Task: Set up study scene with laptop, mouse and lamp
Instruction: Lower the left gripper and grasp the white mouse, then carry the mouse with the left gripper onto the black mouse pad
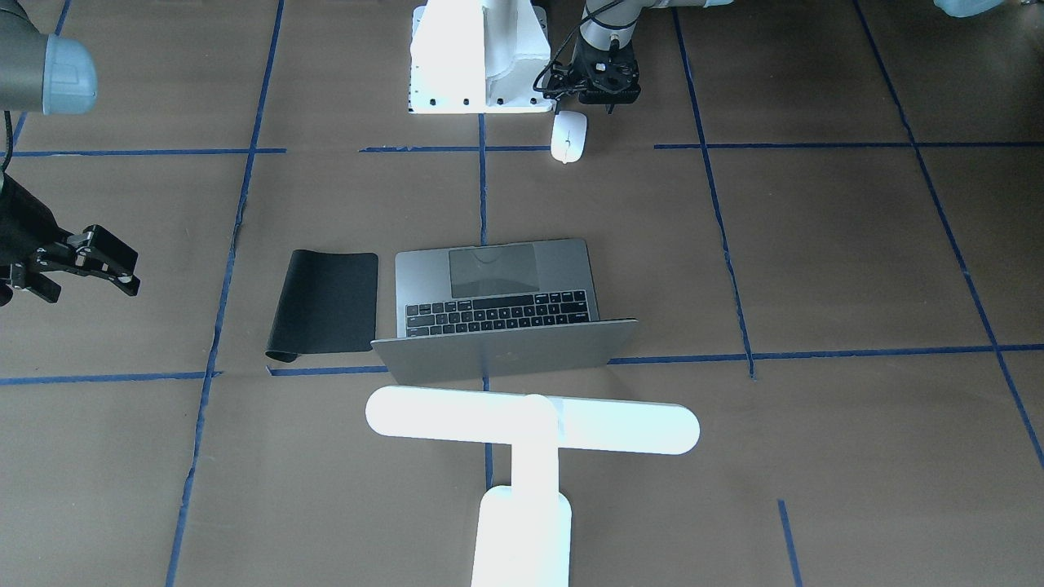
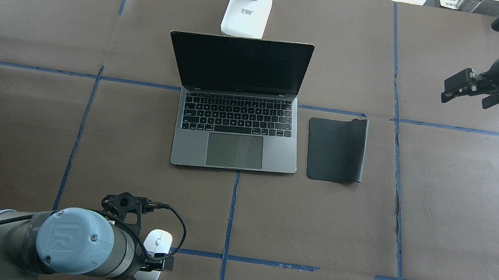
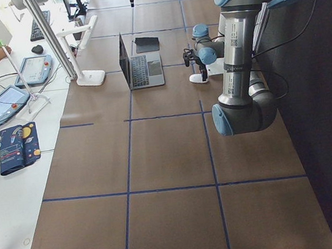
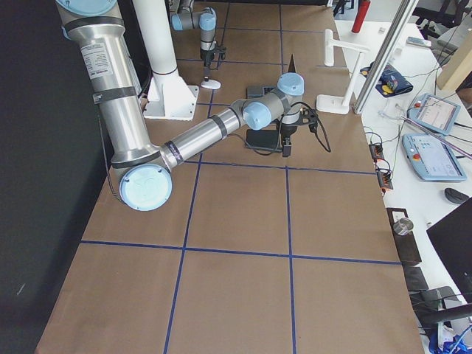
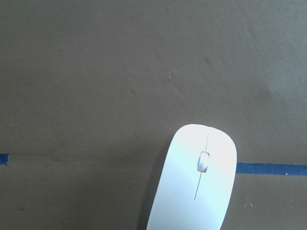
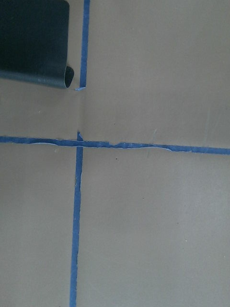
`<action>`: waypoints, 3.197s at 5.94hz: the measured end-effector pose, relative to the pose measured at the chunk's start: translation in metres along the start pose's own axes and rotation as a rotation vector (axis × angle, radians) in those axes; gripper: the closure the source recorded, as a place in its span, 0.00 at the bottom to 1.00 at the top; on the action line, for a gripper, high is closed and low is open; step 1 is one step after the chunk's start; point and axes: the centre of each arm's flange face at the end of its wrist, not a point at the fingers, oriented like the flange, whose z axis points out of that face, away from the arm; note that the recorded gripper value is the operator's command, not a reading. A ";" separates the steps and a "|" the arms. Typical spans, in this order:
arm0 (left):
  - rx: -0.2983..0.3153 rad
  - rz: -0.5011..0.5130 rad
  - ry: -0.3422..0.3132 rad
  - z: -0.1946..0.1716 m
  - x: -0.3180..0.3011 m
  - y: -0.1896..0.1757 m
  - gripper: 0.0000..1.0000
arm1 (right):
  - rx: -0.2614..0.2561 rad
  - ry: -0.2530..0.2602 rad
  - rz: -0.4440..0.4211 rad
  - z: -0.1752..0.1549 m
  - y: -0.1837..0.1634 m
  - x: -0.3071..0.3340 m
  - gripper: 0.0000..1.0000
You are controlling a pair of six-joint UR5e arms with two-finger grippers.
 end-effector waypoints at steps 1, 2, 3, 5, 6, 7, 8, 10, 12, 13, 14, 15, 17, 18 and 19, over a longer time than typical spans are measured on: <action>-0.001 0.001 -0.002 0.007 0.010 -0.001 0.00 | 0.002 0.001 0.001 -0.001 -0.001 0.002 0.00; -0.001 0.000 -0.007 0.012 0.014 -0.002 0.00 | 0.002 0.003 0.002 -0.001 0.000 0.002 0.00; 0.000 -0.001 -0.013 0.016 0.015 -0.002 0.00 | 0.002 0.004 0.002 -0.001 0.000 0.003 0.00; 0.002 -0.004 -0.025 0.021 0.014 -0.005 0.00 | 0.001 0.005 0.003 0.000 0.000 0.004 0.00; 0.004 -0.006 -0.028 0.022 0.014 -0.007 0.00 | 0.001 0.005 0.003 0.000 0.000 0.004 0.00; 0.008 -0.010 -0.031 0.022 0.013 -0.010 0.00 | 0.001 0.005 0.003 0.000 0.000 0.004 0.00; 0.013 -0.014 -0.031 0.022 0.012 -0.014 0.00 | 0.001 0.005 0.003 0.000 0.001 0.004 0.00; 0.020 -0.022 -0.036 0.023 0.011 -0.020 0.00 | 0.000 0.007 0.004 0.000 0.002 0.005 0.00; 0.022 -0.026 -0.040 0.027 0.011 -0.022 0.44 | 0.000 0.008 0.005 0.000 0.002 0.006 0.00; 0.024 -0.026 -0.030 0.026 0.012 -0.023 0.62 | 0.000 0.008 0.005 0.000 0.002 0.006 0.00; 0.030 -0.024 -0.021 0.025 0.014 -0.024 0.74 | 0.000 0.008 0.005 0.000 0.002 0.006 0.00; 0.035 -0.024 -0.016 0.025 0.014 -0.025 0.83 | 0.000 0.008 0.005 0.000 0.002 0.006 0.00; 0.046 -0.030 -0.004 0.018 0.015 -0.031 0.92 | 0.001 0.008 0.004 0.000 0.002 0.006 0.00; 0.065 -0.045 0.016 0.004 0.019 -0.046 0.92 | 0.003 0.008 0.006 -0.001 0.001 0.006 0.00; 0.091 -0.049 0.053 -0.018 0.030 -0.068 0.94 | 0.005 0.008 0.007 -0.002 0.001 0.007 0.00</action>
